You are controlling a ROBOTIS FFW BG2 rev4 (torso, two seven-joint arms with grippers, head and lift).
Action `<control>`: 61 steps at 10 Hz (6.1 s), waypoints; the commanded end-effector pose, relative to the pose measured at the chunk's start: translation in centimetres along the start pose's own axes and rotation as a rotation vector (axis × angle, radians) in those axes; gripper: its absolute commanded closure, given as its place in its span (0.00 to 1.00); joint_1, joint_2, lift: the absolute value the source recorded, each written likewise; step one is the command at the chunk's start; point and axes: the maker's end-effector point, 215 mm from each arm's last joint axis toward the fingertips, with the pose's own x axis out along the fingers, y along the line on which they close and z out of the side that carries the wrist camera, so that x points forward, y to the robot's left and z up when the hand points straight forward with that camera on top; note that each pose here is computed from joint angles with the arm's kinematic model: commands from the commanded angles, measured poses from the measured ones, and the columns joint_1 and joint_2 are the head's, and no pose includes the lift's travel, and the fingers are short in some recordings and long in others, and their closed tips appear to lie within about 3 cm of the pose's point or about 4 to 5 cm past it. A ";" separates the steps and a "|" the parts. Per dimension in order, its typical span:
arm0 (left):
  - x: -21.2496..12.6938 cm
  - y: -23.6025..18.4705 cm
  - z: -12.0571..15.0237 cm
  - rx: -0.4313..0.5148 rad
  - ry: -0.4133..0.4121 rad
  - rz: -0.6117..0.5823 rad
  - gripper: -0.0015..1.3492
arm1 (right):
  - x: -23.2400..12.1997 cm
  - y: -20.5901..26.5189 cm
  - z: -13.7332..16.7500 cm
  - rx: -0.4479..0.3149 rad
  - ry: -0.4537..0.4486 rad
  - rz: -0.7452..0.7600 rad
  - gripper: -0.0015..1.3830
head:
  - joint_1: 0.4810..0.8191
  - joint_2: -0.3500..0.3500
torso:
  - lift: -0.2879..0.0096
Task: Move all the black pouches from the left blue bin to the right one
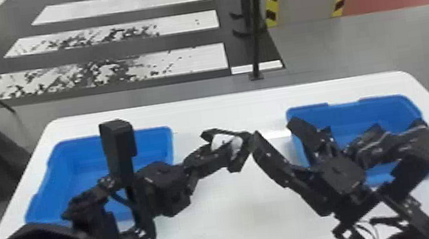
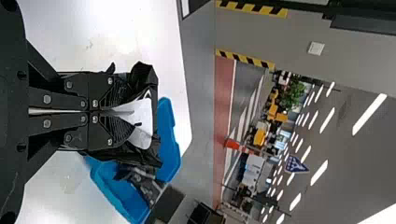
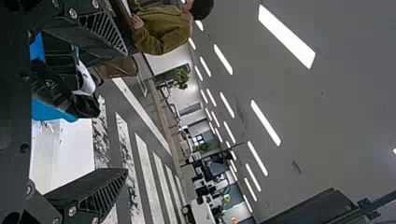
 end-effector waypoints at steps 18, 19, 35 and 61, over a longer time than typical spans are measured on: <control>0.1 -5.4 -1.6 -0.100 -0.001 -0.126 0.14 | 1.0 -9.4 1.8 0.000 -0.010 -0.104 0.92 | 0.63 0.37 | 0.50; -0.5 -5.5 -1.5 -0.104 -0.011 -0.118 0.16 | -0.1 -13.7 2.5 -0.047 0.003 -0.175 0.92 | 0.63 0.33 | 0.50; -26.0 8.8 -1.3 0.293 -0.219 0.683 0.16 | -20.9 -11.0 7.3 -0.552 0.158 -0.480 0.14 | 0.63 0.52 | 0.50; -23.7 8.0 -1.9 0.220 -0.227 0.639 0.16 | -16.4 -9.7 3.9 -0.396 0.086 -0.418 0.14 | 0.63 0.60 | 0.50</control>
